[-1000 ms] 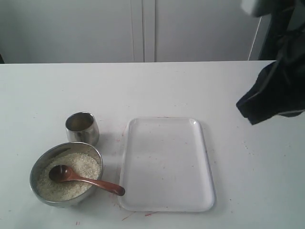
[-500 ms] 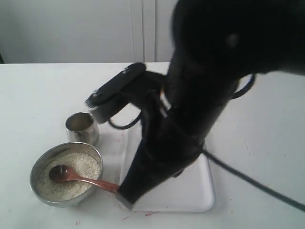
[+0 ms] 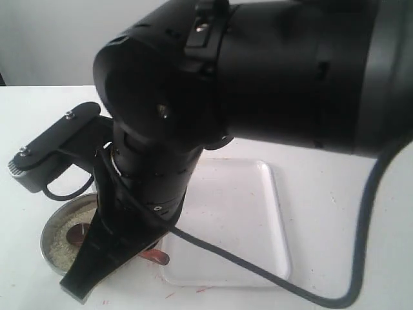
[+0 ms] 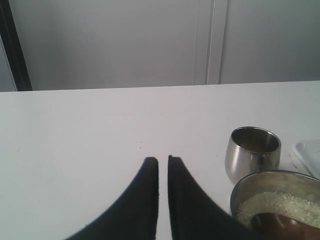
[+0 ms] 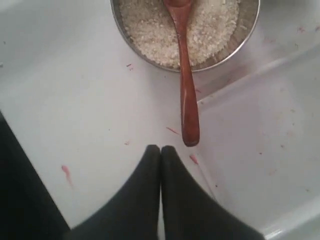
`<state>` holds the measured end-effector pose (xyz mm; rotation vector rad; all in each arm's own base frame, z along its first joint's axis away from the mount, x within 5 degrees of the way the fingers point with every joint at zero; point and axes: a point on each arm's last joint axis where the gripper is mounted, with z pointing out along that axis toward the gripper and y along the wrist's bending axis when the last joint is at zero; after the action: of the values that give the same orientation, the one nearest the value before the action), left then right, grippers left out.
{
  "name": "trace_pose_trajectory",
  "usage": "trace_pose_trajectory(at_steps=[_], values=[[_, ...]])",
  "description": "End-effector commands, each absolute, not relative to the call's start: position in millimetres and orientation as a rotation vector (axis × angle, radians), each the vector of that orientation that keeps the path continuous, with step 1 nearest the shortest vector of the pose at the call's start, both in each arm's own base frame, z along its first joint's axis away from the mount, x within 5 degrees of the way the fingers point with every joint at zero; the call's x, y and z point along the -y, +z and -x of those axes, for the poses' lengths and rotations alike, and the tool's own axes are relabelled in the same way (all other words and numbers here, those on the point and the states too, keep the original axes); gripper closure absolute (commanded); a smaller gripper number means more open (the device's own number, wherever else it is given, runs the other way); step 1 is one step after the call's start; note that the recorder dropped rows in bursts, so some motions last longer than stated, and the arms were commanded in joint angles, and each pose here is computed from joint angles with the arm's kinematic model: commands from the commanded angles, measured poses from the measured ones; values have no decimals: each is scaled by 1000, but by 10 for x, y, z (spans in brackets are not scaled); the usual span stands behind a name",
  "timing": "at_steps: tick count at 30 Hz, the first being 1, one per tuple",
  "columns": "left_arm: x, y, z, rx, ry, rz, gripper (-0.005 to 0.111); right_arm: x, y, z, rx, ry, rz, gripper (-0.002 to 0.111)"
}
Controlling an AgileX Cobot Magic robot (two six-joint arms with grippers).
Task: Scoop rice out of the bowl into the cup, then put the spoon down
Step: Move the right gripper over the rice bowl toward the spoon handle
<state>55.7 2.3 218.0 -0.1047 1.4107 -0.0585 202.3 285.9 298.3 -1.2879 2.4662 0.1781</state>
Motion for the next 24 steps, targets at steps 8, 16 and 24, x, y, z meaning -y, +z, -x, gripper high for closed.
trace_pose_trajectory(at_steps=[8, 16, 24], values=[[-25, 2205, -552, -1399, -62, 111, 92, -2977, 2781, -2076, -2477, 142, 1352, 108], [-25, 2205, -552, -1399, -62, 111, 92, -3003, 2782, -2081, -2464, 171, 1340, 85], [-25, 2205, -552, -1399, -62, 111, 92, -3009, 2782, -2075, -2415, 168, 1423, 65]])
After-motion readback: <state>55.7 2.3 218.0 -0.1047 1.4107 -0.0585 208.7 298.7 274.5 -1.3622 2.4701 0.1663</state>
